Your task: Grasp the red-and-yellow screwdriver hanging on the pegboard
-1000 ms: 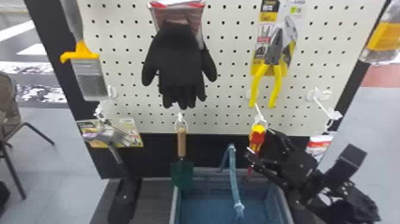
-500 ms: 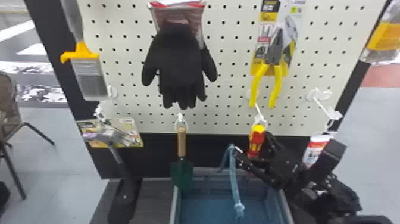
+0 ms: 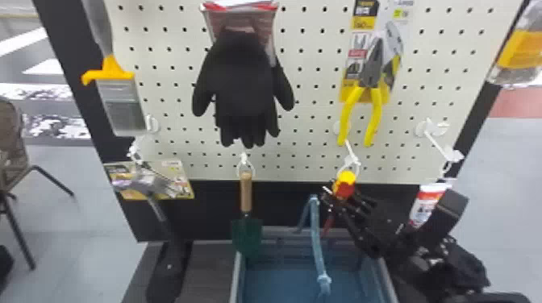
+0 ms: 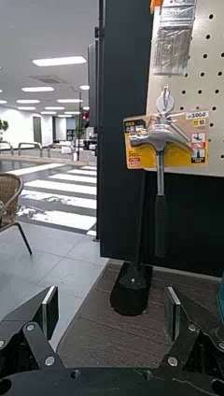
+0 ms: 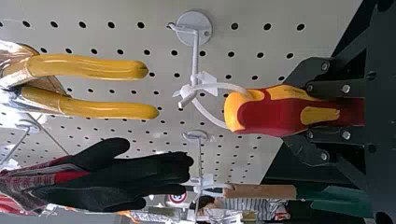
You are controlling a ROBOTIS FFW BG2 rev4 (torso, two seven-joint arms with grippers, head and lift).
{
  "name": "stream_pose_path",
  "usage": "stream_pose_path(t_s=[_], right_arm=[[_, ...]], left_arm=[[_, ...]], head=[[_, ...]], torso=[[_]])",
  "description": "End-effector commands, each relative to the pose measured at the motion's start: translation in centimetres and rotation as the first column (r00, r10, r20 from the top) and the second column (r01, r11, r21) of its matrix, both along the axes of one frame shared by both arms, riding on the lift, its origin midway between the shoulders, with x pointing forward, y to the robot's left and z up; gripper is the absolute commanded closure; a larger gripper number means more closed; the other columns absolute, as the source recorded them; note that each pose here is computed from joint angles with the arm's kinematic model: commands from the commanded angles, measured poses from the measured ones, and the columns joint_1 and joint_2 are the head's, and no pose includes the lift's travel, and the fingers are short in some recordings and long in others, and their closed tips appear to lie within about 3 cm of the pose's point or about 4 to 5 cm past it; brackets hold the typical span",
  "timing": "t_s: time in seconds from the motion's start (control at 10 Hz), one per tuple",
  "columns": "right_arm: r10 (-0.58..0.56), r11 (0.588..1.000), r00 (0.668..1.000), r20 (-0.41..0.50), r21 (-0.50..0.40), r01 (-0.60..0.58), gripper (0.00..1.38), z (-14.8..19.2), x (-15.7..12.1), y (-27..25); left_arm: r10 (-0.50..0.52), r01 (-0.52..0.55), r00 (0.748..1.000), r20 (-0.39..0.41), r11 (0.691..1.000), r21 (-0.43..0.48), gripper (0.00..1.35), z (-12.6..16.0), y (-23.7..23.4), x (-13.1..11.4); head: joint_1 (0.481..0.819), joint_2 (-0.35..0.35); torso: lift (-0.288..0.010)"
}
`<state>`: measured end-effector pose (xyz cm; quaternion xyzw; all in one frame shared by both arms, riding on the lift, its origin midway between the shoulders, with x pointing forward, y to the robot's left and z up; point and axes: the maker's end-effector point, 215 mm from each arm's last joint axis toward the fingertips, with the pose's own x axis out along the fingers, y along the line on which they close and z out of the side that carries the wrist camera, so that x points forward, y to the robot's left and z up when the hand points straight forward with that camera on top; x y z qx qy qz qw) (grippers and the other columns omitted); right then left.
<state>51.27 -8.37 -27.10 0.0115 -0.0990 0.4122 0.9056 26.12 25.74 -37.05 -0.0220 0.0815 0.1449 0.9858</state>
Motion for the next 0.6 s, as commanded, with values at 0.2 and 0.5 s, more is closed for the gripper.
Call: stream_pose_path(t_s=[0.2, 0.5], right_arm=[[-0.009, 1.0, 1.0, 0.0, -0.003, 0.009, 1.11, -0.09, -0.19, 0.04], [-0.02, 1.0, 1.0, 0.002, -0.001, 0.02, 1.14, 0.09, -0.28, -0.09]], left_arm=[[0.001, -0.001, 1.0, -0.002, 1.0, -0.001, 0.4, -0.06, 0.01, -0.05], [0.0, 0.0, 1.0, 0.001, 1.0, -0.003, 0.4, 0.05, -0.06, -0.01]], head=[[0.549, 0.0], [0.549, 0.0]], torso=[[-0.1], [-0.1]])
